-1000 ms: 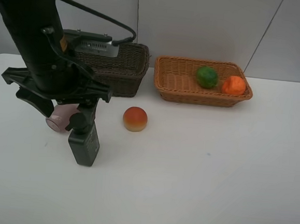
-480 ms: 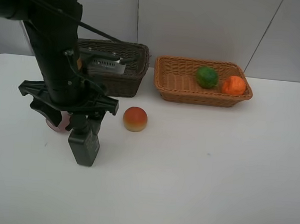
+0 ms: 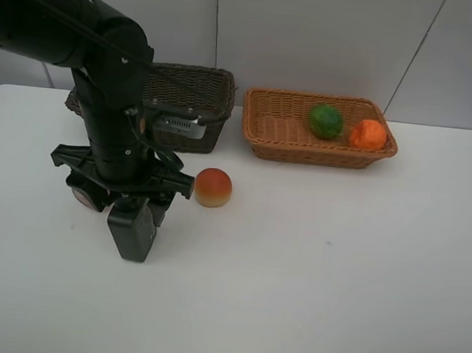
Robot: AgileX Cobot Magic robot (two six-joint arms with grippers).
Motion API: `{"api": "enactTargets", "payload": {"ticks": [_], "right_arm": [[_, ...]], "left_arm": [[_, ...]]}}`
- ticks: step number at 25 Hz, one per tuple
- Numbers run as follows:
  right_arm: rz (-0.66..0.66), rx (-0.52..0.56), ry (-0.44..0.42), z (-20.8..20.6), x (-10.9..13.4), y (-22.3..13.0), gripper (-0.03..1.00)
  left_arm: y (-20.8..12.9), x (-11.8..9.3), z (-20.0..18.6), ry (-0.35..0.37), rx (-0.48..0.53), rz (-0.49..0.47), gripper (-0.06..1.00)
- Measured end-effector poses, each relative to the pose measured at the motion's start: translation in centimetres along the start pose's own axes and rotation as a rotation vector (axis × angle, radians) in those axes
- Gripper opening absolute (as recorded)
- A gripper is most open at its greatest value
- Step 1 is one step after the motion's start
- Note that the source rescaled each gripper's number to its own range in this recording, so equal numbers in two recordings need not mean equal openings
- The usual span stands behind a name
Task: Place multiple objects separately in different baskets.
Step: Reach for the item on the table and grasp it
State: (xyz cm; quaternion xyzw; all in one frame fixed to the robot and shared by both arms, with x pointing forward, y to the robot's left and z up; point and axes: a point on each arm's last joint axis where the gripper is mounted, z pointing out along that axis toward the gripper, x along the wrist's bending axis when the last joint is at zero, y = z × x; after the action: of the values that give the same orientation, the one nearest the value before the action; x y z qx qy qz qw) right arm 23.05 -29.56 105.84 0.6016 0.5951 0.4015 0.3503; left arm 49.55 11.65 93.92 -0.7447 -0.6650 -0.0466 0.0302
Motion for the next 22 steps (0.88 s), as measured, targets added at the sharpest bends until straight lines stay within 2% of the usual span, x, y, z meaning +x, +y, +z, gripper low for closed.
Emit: {"api": "enactTargets", "payload": {"ticks": [13, 15, 17, 18, 19, 22], "right_arm": [[0.0, 0.0, 0.0, 0.0, 0.0, 0.0, 1.0], [0.0, 0.0, 0.0, 0.0, 0.0, 0.0, 1.0], [0.0, 0.0, 0.0, 0.0, 0.0, 0.0, 1.0], [-0.001, 0.0, -0.001, 0.0, 0.0, 0.0, 1.0], [-0.001, 0.0, -0.001, 0.0, 0.0, 0.0, 1.0], [-0.001, 0.0, -0.001, 0.0, 0.0, 0.0, 1.0]], "left_arm": [[0.0, -0.3, 1.4, 0.007, 0.042, -0.006, 0.91], [0.0, -0.3, 1.4, 0.007, 0.042, -0.006, 0.88], [0.0, -0.3, 1.4, 0.007, 0.042, -0.006, 0.78], [0.0, -0.3, 1.4, 0.007, 0.042, -0.006, 0.67], [0.0, -0.3, 1.4, 0.007, 0.042, -0.006, 0.53], [0.0, -0.3, 1.4, 0.007, 0.042, -0.006, 0.0]]}}
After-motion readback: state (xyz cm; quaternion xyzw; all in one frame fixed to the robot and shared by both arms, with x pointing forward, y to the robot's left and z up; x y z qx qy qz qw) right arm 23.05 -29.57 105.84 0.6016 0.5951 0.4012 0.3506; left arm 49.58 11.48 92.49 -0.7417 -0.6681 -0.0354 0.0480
